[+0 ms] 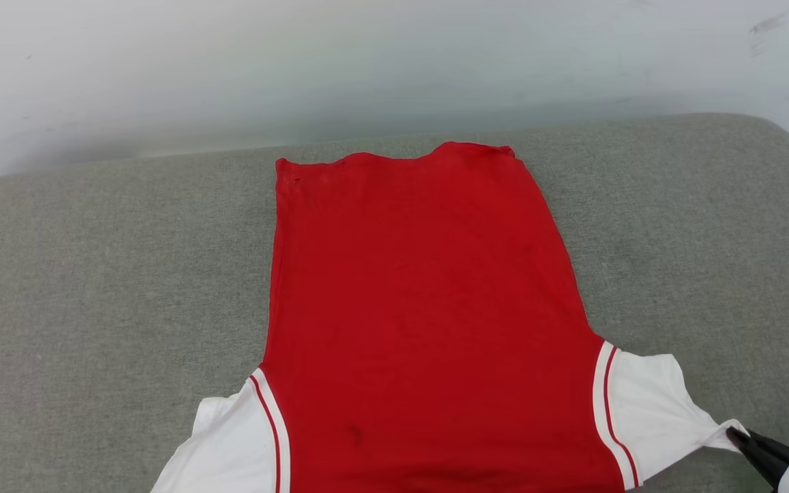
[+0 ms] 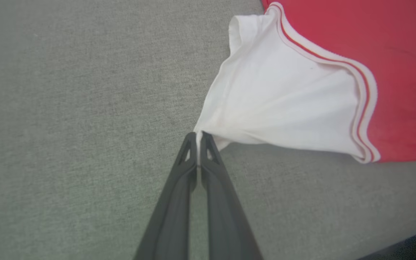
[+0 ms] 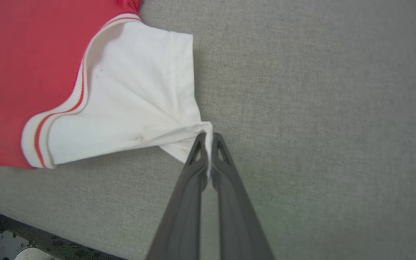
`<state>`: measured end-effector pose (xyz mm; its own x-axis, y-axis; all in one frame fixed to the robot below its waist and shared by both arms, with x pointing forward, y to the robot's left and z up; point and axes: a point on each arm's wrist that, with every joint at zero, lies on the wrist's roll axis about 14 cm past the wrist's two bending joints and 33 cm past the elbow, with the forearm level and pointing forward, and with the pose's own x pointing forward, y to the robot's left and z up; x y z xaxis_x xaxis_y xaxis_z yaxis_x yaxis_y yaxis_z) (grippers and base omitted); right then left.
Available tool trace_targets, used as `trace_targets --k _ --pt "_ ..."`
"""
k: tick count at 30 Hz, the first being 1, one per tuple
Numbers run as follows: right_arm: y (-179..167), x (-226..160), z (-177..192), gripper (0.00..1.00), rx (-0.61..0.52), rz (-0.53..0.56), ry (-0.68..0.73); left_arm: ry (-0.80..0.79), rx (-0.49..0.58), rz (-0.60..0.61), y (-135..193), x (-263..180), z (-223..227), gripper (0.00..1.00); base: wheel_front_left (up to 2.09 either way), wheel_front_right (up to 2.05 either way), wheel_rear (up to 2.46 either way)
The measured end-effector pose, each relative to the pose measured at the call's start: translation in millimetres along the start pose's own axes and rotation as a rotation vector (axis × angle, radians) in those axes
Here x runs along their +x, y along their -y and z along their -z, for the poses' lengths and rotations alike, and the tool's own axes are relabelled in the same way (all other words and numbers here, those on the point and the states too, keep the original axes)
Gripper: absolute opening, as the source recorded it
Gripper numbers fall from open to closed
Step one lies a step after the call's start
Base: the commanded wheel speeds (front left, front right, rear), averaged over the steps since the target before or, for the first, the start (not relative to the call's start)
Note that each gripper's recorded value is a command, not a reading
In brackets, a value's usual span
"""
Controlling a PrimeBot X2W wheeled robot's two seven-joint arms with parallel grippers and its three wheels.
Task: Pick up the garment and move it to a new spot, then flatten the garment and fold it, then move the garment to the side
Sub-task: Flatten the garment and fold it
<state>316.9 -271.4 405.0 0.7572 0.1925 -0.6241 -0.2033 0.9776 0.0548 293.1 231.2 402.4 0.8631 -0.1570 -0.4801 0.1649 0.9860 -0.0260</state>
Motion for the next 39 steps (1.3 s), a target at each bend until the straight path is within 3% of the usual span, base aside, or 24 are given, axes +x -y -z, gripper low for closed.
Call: trace_targets --k 6,7,8,9,14,18,21,31,39 --pt "-6 1 6 0.00 0.018 -0.017 -0.030 -0.039 -0.012 0.031 12 -5 8 0.00 0.00 0.00 0.00" --pt "-7 2 5 0.04 0.021 -0.020 -0.031 -0.037 -0.015 0.036 14 -5 6 0.00 0.00 0.00 0.00" --pt "-7 3 4 0.86 0.025 -0.018 -0.035 -0.028 -0.018 0.039 15 -4 3 0.00 0.00 0.00 0.00" --pt "-5 4 5 1.00 0.033 -0.015 -0.060 -0.016 -0.026 0.045 17 -2 -2 0.00 0.00 0.00 0.00" --pt "-17 15 -23 1.00 0.073 -0.069 -0.063 -0.003 -0.096 0.087 31 -1 -18 0.00 0.00 0.00 0.00" --pt "-25 32 -81 1.00 0.100 -0.121 0.008 -0.006 -0.112 0.134 44 -2 -32 0.00 0.00 0.00 0.00" --pt "-29 51 -119 1.00 0.032 -0.137 0.015 -0.005 -0.099 0.157 52 -1 -42 0.00 0.00 0.00 0.00" --pt "-40 155 -195 1.00 -0.059 -0.103 -0.137 -0.012 -0.128 0.190 70 4 -54 0.00 0.00 0.00 0.00" --pt "-54 233 -219 1.00 -0.071 -0.071 -0.248 -0.027 -0.144 0.143 64 9 -56 0.00 0.00 0.00 0.00"
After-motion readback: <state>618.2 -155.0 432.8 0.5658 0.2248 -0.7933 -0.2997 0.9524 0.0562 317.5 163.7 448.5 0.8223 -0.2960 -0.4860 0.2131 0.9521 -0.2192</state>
